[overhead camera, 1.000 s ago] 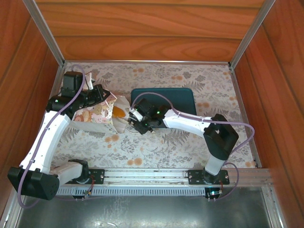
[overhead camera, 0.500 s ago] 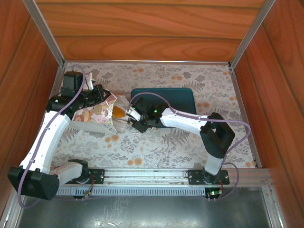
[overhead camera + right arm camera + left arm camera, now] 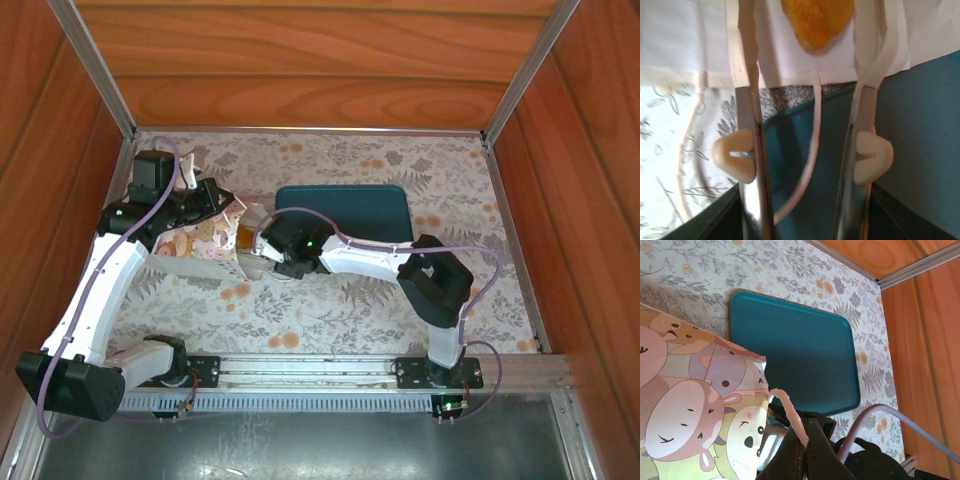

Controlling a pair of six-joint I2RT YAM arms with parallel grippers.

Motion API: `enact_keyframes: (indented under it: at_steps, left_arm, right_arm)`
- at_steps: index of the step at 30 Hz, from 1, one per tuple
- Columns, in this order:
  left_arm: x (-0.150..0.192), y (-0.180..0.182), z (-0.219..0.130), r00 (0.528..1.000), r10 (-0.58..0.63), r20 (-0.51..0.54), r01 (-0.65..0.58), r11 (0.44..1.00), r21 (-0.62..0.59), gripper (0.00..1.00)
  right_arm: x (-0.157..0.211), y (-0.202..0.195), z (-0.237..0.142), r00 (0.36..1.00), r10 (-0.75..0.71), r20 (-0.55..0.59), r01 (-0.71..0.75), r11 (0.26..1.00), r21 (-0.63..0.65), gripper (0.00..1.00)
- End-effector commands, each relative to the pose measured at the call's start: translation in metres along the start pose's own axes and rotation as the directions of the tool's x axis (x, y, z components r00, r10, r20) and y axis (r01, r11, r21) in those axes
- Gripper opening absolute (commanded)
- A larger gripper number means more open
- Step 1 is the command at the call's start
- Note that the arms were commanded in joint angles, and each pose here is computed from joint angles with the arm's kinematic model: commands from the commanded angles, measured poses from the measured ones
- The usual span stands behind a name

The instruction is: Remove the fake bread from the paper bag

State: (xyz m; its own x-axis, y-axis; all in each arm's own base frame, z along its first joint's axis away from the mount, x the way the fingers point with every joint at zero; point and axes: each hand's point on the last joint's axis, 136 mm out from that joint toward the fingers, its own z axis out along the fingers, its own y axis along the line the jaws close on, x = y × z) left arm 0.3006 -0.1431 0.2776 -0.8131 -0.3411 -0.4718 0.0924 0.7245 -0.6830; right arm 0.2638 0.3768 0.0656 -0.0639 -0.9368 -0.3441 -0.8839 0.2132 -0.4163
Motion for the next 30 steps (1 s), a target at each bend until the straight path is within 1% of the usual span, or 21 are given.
enact_keyframes:
  at_steps: [1,4,6,9,14,17,20,22,23,25,28,30]
  left_arm:
    - [-0.002,-0.008,-0.009,0.999,0.032,0.016,-0.033,0.999,0.020,0.00]
    - [-0.001,-0.008,-0.011,0.999,0.040,0.017,-0.041,0.999,0.024,0.00]
    - [-0.002,-0.007,-0.013,0.998,0.045,0.032,-0.046,0.999,0.013,0.00]
    - [-0.003,-0.007,-0.015,0.998,0.054,0.044,-0.054,0.999,0.005,0.00]
    - [-0.008,-0.011,-0.018,0.996,0.071,0.058,-0.071,0.997,0.010,0.00]
    - [-0.010,-0.013,-0.020,0.995,0.078,0.067,-0.079,0.997,0.013,0.00]
    - [-0.010,-0.015,-0.022,0.994,0.082,0.072,-0.083,0.996,0.016,0.00]
    - [-0.009,-0.014,-0.022,0.994,0.080,0.074,-0.082,0.997,0.017,0.00]
    - [-0.008,-0.014,-0.022,0.994,0.078,0.073,-0.079,0.997,0.020,0.00]
    - [-0.007,-0.014,-0.022,0.994,0.075,0.077,-0.077,0.997,0.025,0.00]
    - [-0.007,-0.015,-0.023,0.994,0.073,0.086,-0.076,0.997,0.034,0.00]
    - [-0.009,-0.017,-0.024,0.992,0.073,0.099,-0.077,0.996,0.039,0.00]
  right_arm:
    - [-0.014,-0.018,-0.015,0.999,-0.022,0.027,0.019,0.996,0.091,0.49]
    - [-0.016,-0.023,-0.031,0.999,0.012,0.043,-0.017,0.994,0.110,0.43]
    - [-0.013,-0.025,-0.044,0.998,0.054,0.044,-0.058,0.993,0.106,0.42]
    - [-0.002,-0.022,-0.055,0.994,0.109,0.015,-0.110,0.991,0.078,0.41]
    - [0.014,0.002,-0.069,0.978,0.200,-0.062,-0.204,0.977,-0.061,0.40]
    - [0.019,0.013,-0.077,0.954,0.283,-0.098,-0.295,0.946,-0.134,0.40]
    - [0.018,0.016,-0.085,0.909,0.401,-0.113,-0.416,0.889,-0.192,0.39]
    - [0.015,0.018,-0.093,0.869,0.481,-0.113,-0.493,0.833,-0.249,0.37]
    - [0.010,0.017,-0.104,0.853,0.514,-0.091,-0.517,0.806,-0.288,0.37]
    - [0.002,0.021,-0.119,0.816,0.575,-0.060,-0.553,0.746,-0.371,0.37]
    - [-0.003,0.028,-0.139,0.769,0.639,-0.026,-0.570,0.666,-0.481,0.37]
    - [0.002,0.029,-0.148,0.740,0.673,-0.029,-0.591,0.627,-0.507,0.38]
